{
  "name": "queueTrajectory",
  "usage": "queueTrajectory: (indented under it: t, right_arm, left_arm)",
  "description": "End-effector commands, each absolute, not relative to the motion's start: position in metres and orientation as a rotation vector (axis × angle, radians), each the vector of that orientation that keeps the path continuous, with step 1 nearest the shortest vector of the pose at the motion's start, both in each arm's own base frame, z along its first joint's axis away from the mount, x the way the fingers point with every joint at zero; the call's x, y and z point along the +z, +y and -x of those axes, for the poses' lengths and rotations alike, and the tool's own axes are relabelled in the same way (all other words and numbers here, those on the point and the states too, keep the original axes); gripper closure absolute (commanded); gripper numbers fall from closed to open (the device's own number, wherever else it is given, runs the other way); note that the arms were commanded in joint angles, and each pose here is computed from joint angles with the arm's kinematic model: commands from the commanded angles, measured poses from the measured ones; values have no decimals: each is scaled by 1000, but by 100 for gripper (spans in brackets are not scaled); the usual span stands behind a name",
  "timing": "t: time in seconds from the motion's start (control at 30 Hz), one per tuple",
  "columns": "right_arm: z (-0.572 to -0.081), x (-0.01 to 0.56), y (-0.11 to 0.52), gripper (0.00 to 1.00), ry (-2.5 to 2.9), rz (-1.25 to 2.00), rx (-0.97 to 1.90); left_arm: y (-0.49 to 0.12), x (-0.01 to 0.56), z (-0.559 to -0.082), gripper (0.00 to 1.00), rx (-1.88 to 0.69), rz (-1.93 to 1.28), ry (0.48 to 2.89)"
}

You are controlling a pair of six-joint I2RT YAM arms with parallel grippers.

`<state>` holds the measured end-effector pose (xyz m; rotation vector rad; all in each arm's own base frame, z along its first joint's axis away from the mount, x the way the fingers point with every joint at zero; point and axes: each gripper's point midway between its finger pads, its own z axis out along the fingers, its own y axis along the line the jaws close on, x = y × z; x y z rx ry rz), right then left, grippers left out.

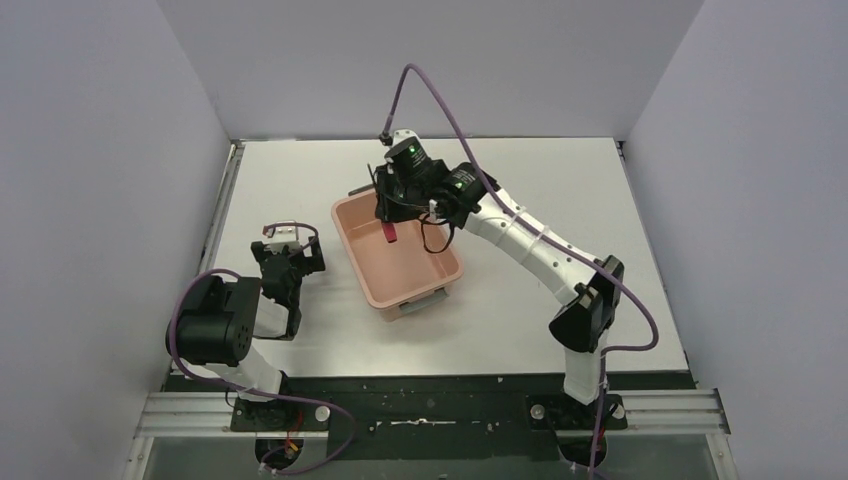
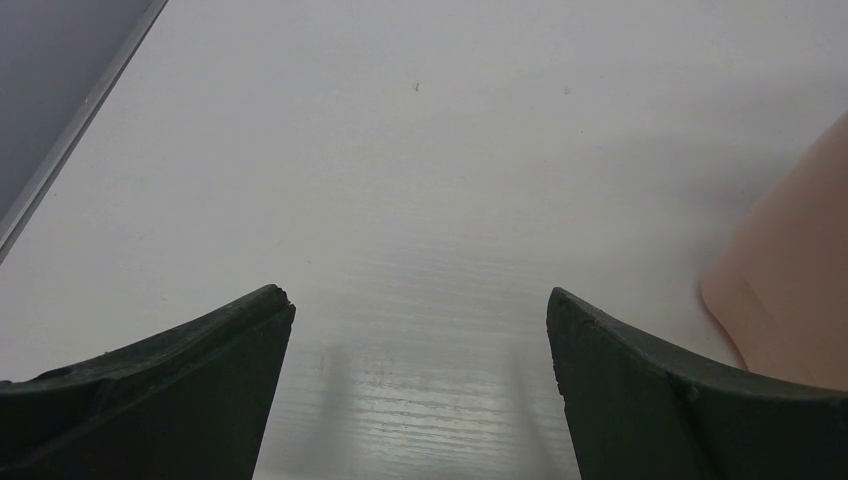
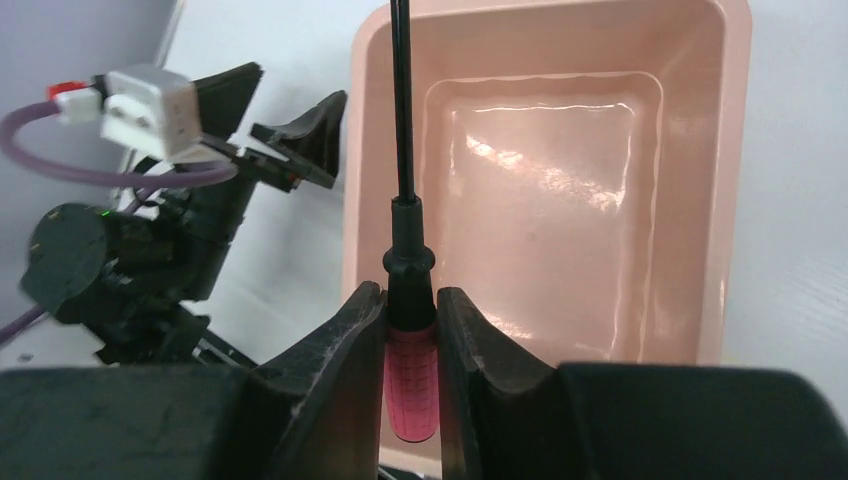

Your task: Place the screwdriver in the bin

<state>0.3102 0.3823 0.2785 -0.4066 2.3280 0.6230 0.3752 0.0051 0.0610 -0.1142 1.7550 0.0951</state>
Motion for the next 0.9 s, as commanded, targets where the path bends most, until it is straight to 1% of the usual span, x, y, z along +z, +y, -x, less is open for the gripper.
queueTrajectory:
  t: [0.0,0.23,0.4,0.47,0.57,0.67,0.7,0.77,0.87]
  right_arm:
    - [-340,241,396,100,2318,358,530]
    - [-327,113,392,100,2507,491,314]
    - [-319,66,382,100,2581,457,244]
    - [-318,53,376,97,2587,440,212]
    - [-316,37,372,86,2611,446,187]
    - [-313,33,372,69,2636,468,177]
    - [-314,37,372,61,2633,472,169]
    - [-319,54,373,53,2608,473,156]
    - [-327,94,375,36,2540,467,173]
  left_arm:
    - [3,74,-381,3,84,101,1712]
    - [3,74,-381,3,86,101,1712]
    - [3,73,-381,3,85,100,1713]
    - [3,73,-380,3,85,101,1714]
    - [3,73,-381,3,84,101,1713]
    - [3,74,-381,3,84,101,1712]
    - [3,73,-380,3,85,100,1714]
    - [3,74,-381,3,84,101,1712]
    - [3,73,-380,3,84,101,1714]
